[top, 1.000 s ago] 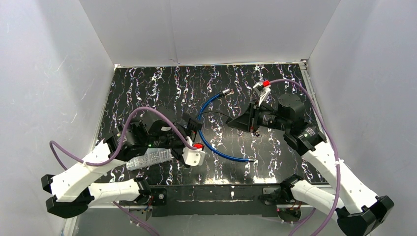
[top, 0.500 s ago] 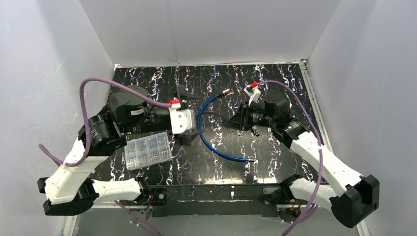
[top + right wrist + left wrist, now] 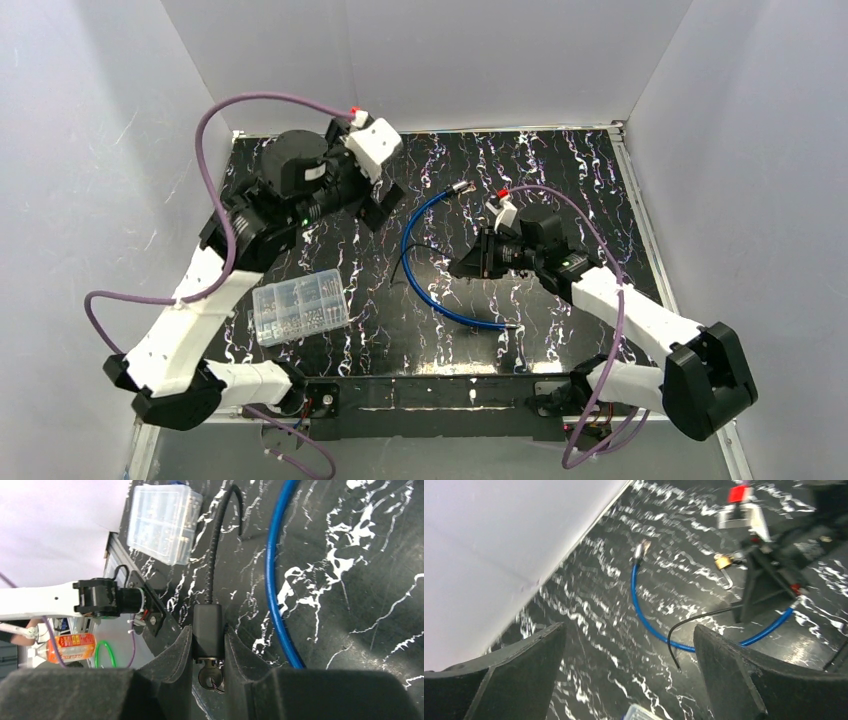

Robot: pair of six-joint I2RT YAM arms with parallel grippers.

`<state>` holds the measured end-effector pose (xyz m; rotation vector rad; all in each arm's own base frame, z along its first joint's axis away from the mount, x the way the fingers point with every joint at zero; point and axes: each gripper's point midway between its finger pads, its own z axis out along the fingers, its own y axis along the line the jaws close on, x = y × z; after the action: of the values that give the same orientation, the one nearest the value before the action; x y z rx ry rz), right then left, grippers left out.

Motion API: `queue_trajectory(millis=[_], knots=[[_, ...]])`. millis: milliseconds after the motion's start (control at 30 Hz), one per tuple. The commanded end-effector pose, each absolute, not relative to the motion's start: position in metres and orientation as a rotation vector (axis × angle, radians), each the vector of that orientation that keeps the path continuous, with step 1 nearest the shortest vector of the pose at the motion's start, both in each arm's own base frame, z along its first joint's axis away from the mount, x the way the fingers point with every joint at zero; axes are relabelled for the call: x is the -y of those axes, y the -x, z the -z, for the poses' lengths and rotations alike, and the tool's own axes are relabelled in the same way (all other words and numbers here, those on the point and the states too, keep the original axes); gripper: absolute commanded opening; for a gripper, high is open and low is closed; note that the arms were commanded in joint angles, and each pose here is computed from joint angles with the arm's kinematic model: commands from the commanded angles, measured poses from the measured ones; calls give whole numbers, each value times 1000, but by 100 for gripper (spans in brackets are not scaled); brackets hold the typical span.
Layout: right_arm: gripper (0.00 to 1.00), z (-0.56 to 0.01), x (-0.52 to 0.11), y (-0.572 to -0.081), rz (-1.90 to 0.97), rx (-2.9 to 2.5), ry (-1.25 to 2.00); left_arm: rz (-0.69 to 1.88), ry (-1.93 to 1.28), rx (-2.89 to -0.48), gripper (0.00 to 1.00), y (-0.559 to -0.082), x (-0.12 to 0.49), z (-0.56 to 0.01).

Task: Unlock with the key
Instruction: Place the lock at the center of the board.

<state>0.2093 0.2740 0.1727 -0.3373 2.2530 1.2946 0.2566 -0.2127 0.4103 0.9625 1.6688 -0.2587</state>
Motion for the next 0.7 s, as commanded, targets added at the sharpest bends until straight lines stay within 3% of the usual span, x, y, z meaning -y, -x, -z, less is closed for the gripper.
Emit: queue_trajectory(millis=[0,200,267,367,567,667], knots=[[1,-158,-274,-225,-1227,-2235,321,210,-779,-1863,98,-282,172,-386],[1,-119,-256,-236,-1038,-2336,236,160,-643,-2064,98,-309,126,-349],[10,-109,-249,-239,-981,-2355,222,171,-600,-2135,98,-313,111,-331],[33,-99,-247,-238,-953,-2381,229,178,-533,-2220,98,-314,91,-309],[61,-84,-240,-238,-889,-2436,205,170,-482,-2343,98,-306,58,-260],[71,-74,-234,-236,-845,-2482,194,160,-456,-2362,98,-302,44,-244]])
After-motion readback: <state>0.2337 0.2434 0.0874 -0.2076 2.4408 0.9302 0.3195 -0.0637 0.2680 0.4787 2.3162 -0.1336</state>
